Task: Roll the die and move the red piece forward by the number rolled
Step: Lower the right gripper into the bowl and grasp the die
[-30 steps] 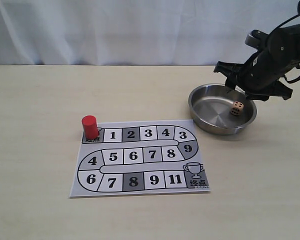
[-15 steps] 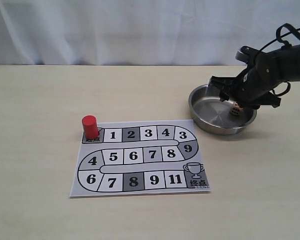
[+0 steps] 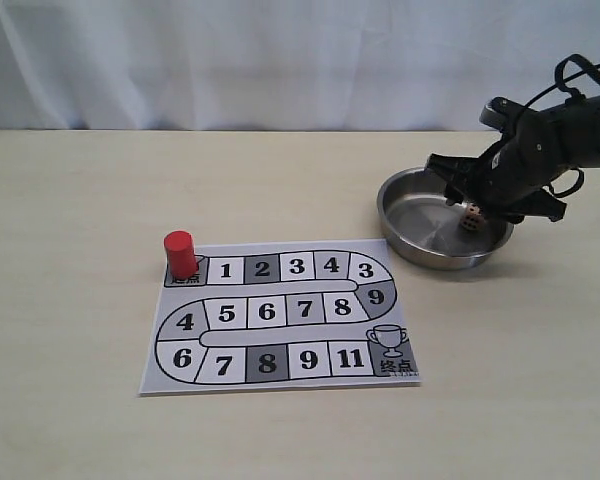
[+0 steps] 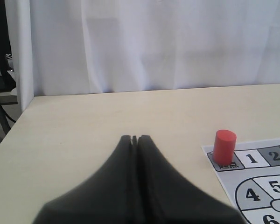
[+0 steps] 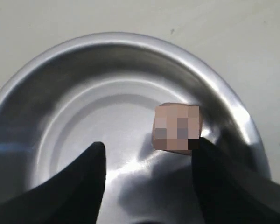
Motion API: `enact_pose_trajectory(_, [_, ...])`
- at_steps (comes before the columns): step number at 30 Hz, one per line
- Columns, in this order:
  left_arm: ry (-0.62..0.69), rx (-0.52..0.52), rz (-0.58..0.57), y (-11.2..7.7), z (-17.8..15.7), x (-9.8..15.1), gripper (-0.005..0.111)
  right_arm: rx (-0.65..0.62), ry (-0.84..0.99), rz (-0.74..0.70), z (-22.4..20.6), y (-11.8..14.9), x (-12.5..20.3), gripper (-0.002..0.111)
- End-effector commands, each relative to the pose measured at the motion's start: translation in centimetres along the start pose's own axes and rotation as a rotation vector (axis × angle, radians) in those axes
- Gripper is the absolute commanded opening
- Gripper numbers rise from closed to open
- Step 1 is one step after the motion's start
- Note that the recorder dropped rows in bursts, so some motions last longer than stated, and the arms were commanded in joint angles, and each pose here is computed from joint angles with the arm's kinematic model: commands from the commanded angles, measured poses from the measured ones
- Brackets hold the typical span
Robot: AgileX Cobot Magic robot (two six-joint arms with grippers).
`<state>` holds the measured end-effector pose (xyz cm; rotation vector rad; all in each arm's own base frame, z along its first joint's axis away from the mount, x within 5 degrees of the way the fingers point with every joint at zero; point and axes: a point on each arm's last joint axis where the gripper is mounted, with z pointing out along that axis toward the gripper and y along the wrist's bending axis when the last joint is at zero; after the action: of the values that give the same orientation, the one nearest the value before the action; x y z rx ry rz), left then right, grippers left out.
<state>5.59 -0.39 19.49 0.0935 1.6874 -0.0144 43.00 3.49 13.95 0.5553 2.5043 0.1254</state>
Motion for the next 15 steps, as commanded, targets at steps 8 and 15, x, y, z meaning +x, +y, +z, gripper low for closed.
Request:
enact_pose_trajectory(8, [-0.010,-0.001,0.003,0.00,-0.01,-0.04,0.000,0.020,0.013,-0.040,1.82,-0.47,0.59,0.053])
enact_pose_trajectory(15, [-0.010,-0.001,0.003,0.00,-0.01,-0.04,0.000,0.000,-0.012,-0.022,1.82,-0.29,0.36,0.053])
